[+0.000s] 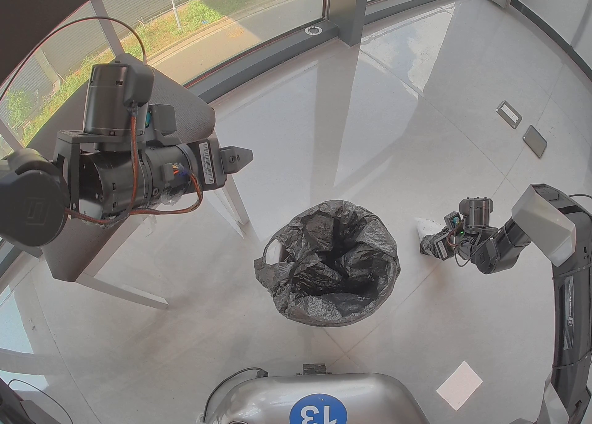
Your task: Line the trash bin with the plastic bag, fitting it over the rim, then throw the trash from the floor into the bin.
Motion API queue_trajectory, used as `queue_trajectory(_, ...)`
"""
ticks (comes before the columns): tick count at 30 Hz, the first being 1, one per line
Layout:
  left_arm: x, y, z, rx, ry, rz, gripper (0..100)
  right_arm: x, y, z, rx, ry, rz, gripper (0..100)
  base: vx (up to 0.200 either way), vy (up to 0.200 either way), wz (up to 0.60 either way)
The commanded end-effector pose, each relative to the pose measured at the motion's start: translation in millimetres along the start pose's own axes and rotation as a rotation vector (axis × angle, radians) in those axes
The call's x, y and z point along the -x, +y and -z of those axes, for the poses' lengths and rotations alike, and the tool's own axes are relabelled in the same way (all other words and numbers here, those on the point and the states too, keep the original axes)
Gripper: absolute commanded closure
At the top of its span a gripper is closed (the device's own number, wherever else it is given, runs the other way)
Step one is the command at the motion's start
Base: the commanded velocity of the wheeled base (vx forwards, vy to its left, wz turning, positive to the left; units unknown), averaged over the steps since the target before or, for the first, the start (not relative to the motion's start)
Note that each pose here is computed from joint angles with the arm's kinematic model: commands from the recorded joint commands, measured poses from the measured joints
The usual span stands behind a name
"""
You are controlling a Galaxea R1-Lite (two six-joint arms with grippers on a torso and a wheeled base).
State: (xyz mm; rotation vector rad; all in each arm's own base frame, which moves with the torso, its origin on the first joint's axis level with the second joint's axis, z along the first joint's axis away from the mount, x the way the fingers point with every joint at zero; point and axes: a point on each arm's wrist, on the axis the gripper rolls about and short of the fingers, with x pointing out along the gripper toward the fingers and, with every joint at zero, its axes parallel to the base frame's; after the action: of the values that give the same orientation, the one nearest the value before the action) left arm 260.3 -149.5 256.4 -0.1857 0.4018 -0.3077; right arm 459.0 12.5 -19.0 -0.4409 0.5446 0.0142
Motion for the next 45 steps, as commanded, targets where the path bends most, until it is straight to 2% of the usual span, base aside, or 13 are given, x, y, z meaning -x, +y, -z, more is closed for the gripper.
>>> queue_trajectory(1,-1,1,3,-0.001,0.009,-0.002,0,5,0,1,0.002,0.009,0.000,100,0.000,0.000,0.00)
queue_trajectory(6,-1,1,3,-0.001,0.009,-0.003,0,31,-15,-13,-0.003,-0.025,0.028,100,0.000,0.000,0.00)
queue_trajectory(10,-1,0,3,-0.005,0.011,-0.002,0,82,-41,-37,0.017,-0.112,0.086,100,0.000,0.000,0.00)
queue_trajectory(11,-1,0,3,-0.005,0.011,-0.002,0,84,-41,-38,0.019,-0.115,0.087,100,0.000,0.000,0.00)
queue_trajectory(14,-3,2,10,-0.022,0.020,-0.004,0,139,-50,-59,0.058,-0.213,0.112,100,0.000,0.000,0.00)
queue_trajectory(19,-5,3,26,-0.099,-0.024,0.033,0,213,-40,-82,0.100,-0.353,0.094,100,0.000,0.000,0.00)
queue_trajectory(22,-4,4,36,-0.116,-0.024,0.053,0,255,-28,-92,0.117,-0.457,0.049,100,0.000,0.000,0.00)
queue_trajectory(25,5,2,32,-0.114,-0.047,0.069,0,292,-14,-102,0.129,-0.558,-0.011,100,0.000,0.000,0.00)
queue_trajectory(28,15,3,25,-0.112,-0.082,0.077,0,316,-1,-107,0.141,-0.611,-0.076,100,0.000,0.000,0.00)
queue_trajectory(35,35,7,13,-0.098,-0.142,0.078,0,332,24,-106,0.177,-0.628,-0.196,100,0.000,0.000,0.00)
queue_trajectory(39,50,18,3,-0.081,-0.192,0.063,0,337,47,-97,0.204,-0.567,-0.315,100,0.000,0.000,0.00)
queue_trajectory(41,52,21,1,-0.077,-0.202,0.059,0,337,51,-95,0.206,-0.547,-0.337,100,0.000,0.000,0.00)
queue_trajectory(45,58,32,-8,-0.064,-0.246,0.042,0,331,75,-88,0.220,-0.453,-0.434,100,0.000,0.000,0.00)
